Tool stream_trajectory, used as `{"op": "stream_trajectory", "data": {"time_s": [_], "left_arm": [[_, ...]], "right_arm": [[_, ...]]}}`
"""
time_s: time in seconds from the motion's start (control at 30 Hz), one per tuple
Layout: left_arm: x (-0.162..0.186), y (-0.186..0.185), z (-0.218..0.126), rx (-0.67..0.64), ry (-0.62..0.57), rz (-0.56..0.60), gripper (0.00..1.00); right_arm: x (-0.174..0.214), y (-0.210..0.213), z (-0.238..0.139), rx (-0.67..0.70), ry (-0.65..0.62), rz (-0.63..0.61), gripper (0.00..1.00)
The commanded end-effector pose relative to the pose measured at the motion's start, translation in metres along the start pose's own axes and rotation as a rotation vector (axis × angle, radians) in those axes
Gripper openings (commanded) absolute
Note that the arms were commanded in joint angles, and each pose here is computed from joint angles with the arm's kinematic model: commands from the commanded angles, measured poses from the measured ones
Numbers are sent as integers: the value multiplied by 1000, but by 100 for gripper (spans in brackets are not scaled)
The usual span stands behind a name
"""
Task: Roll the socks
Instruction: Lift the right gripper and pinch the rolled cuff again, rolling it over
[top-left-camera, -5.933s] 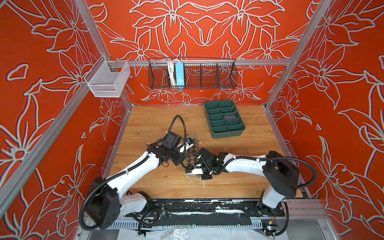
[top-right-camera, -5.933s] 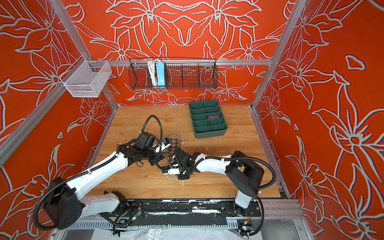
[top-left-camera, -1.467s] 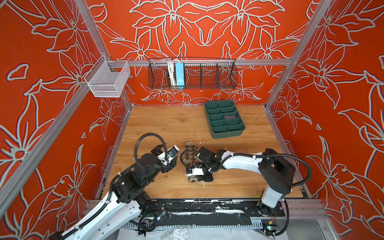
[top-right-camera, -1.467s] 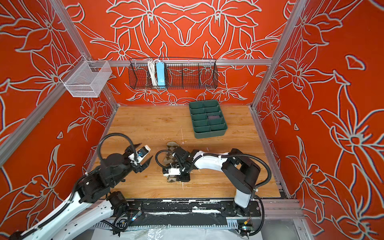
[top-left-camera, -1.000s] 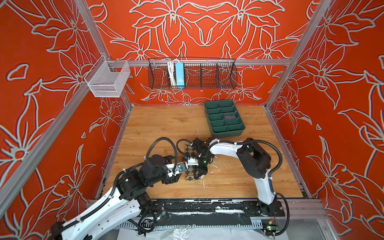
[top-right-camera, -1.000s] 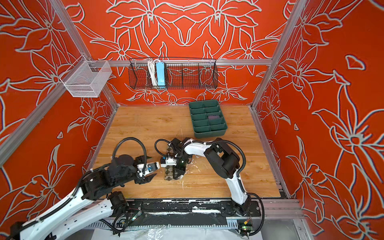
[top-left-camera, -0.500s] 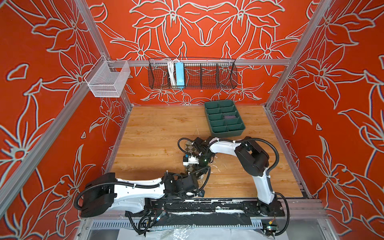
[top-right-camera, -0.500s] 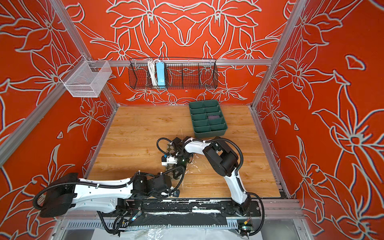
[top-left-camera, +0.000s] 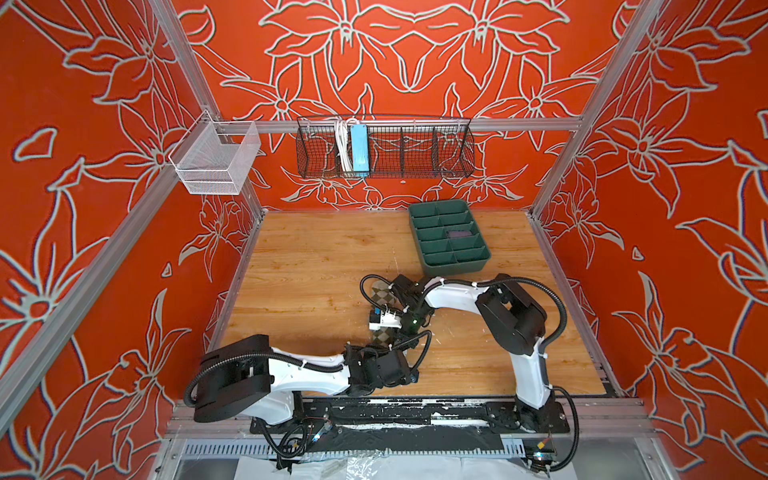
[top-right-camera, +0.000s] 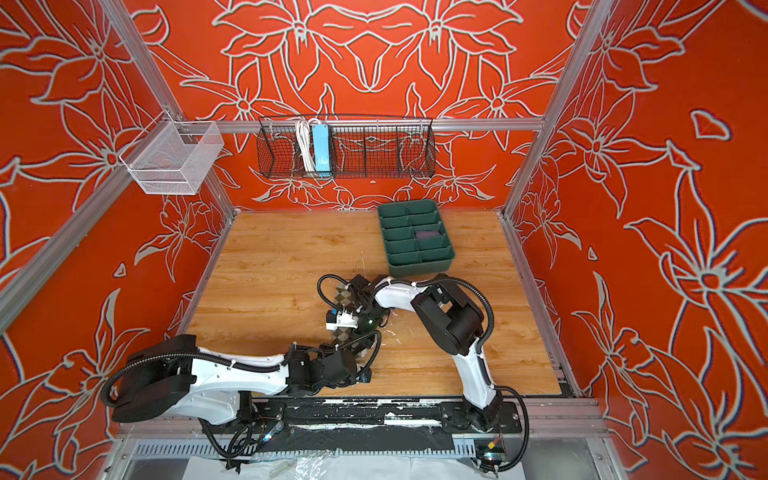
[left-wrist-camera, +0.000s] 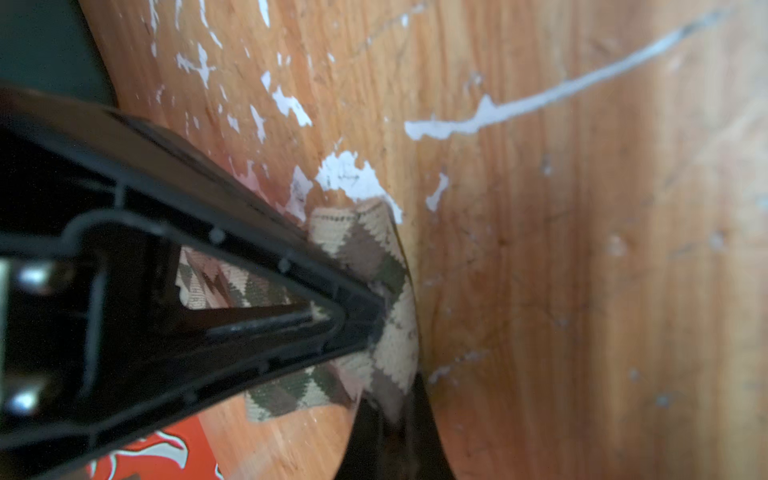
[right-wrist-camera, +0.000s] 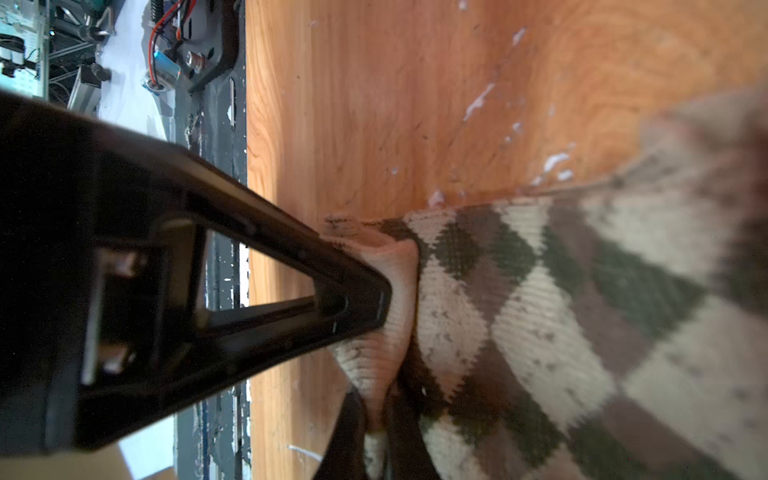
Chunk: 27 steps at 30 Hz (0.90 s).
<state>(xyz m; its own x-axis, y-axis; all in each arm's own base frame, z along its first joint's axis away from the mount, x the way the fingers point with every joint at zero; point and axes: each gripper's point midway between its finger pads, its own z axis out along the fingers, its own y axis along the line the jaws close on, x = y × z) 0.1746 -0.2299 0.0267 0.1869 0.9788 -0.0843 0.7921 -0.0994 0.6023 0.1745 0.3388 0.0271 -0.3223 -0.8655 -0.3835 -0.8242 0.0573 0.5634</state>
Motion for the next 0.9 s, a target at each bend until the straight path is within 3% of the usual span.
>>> {"op": "stream_trajectory", "data": {"time_s": [0.0,0.1,0.17,0.37,0.43,0.5,0.63,0.73,0.87], "left_arm": [[15,-12,-1,116,30,-39,0],[17,-14,-12,240,-19,-130,0],[20,-12,-17,298,-43,-182,0],[19,-12,-25,455,-78,-274,0],[14,-10,-26,515,-95,-302,0],[10,-9,-24,561,-93,-324,0],[4,-9,-18,684,-73,-372,0],[0,-8,-13,765,-58,-424,1],[0,-5,-4,842,-9,-482,2]], "right_arm": [[14,-28,-16,159,-4,-7,21],[9,-24,-35,235,-93,-66,31],[3,-30,-58,354,-170,-69,36],[4,-48,-189,940,-507,61,41],[11,-26,-230,1096,-623,39,41],[17,1,-250,1156,-706,-37,41],[31,54,-244,1116,-786,-245,39],[36,77,-214,1028,-789,-358,38],[31,88,-146,980,-596,-575,44]]}}
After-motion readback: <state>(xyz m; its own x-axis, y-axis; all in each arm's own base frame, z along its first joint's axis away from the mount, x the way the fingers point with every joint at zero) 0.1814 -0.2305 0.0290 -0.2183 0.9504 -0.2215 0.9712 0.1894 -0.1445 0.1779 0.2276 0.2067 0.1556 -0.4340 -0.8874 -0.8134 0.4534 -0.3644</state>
